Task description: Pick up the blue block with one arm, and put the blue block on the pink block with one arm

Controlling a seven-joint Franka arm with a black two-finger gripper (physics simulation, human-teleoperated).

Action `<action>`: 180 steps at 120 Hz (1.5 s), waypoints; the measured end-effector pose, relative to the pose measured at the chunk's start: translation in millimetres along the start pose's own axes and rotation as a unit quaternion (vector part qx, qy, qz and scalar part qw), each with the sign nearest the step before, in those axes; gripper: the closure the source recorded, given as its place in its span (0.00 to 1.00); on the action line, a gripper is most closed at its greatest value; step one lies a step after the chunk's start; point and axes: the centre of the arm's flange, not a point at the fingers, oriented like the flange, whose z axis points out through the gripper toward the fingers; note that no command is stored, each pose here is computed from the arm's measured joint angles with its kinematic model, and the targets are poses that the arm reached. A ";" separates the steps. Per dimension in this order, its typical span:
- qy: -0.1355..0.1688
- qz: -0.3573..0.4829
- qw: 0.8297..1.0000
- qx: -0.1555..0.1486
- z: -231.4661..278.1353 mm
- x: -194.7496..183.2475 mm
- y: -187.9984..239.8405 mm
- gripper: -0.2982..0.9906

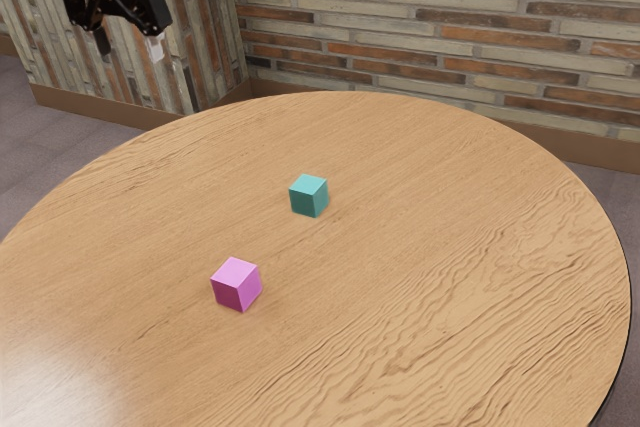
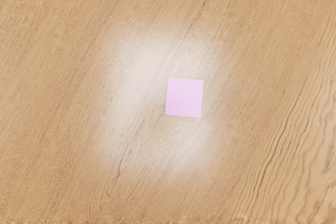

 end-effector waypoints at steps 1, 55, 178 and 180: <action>-0.003 0.001 1.000 0.001 4.9 -0.9 1.2 0.23; -0.003 0.049 0.999 -0.005 208.5 65.3 61.7 0.23; 0.046 0.025 0.999 -0.005 364.7 268.9 39.7 0.23; 0.047 0.026 0.999 -0.004 366.5 269.6 40.1 0.23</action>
